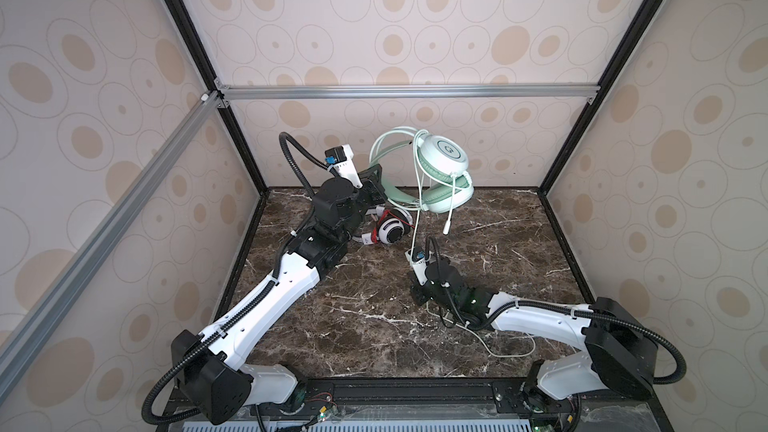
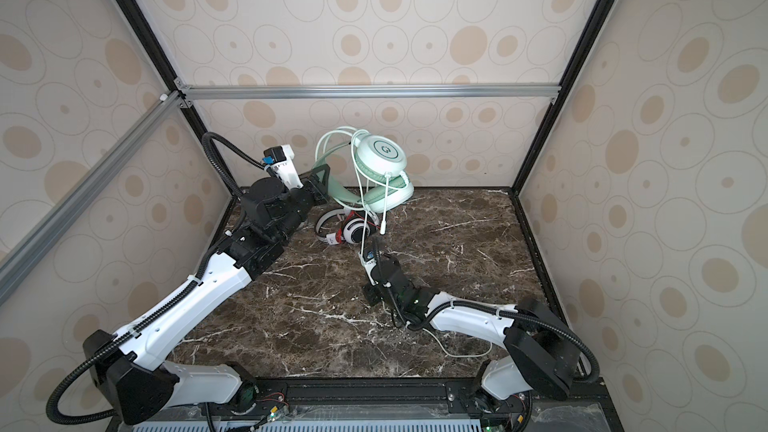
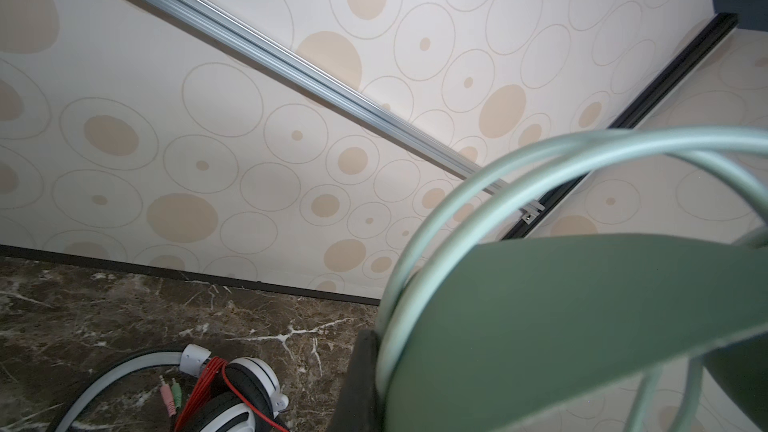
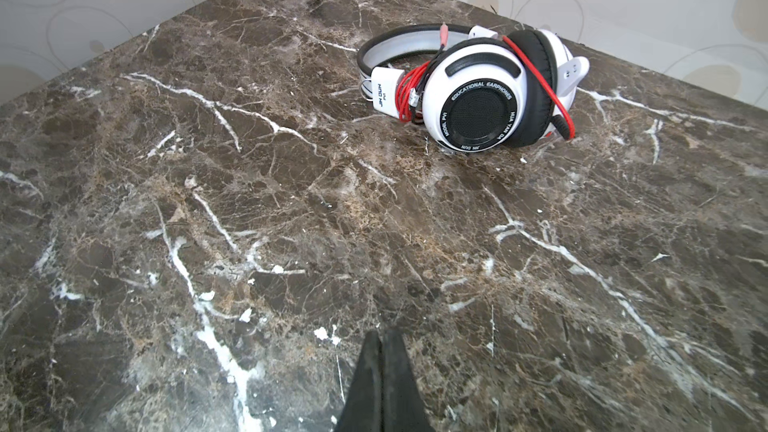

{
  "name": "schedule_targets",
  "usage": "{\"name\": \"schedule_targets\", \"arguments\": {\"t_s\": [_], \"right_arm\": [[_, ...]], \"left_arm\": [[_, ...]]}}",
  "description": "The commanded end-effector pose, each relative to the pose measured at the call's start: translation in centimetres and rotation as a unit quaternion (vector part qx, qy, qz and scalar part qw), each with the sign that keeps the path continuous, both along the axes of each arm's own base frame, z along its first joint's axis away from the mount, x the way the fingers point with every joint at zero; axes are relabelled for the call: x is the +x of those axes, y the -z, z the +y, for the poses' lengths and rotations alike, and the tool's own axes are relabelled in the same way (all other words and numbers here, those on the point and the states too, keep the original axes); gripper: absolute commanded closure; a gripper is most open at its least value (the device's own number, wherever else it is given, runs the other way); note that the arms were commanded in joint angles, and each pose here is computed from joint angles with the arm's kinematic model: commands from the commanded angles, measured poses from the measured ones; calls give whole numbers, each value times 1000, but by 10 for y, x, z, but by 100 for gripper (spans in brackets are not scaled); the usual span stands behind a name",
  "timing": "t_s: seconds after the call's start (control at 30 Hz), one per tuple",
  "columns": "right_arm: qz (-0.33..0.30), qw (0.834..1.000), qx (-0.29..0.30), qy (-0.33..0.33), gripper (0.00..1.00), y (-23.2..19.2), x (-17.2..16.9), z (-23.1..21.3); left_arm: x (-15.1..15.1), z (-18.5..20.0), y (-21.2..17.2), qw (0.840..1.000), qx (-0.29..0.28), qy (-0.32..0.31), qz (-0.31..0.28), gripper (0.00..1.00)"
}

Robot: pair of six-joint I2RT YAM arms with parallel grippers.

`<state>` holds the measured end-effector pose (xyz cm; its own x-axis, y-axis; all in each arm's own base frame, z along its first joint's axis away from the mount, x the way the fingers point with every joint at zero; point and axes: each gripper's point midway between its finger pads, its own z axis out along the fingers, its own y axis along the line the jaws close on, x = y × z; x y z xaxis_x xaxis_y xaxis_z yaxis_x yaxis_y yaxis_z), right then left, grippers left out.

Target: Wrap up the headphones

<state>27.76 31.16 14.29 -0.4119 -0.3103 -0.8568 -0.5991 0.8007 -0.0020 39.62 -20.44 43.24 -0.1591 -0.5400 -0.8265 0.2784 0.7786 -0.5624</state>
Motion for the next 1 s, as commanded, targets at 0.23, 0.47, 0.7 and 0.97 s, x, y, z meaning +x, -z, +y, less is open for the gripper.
{"name": "schedule_targets", "arguments": {"t_s": [0.23, 0.47, 0.7, 0.97], "right_arm": [[-12, 996, -91, -11, 100, 0, -34, -8], [-25, 992, -120, -26, 100, -4, -42, -9], [-35, 988, -141, -47, 100, -22, -43, 2], [-44, 985, -161, -51, 100, -63, -34, 15]], "left_arm": [[32, 46, -18, 995, -12, -92, -35, 100], [49, 58, 13, 989, 40, -142, -10, 100], [52, 67, 42, 980, 89, -178, 14, 100], [38, 56, 56, 959, 204, -198, 16, 100]]}}
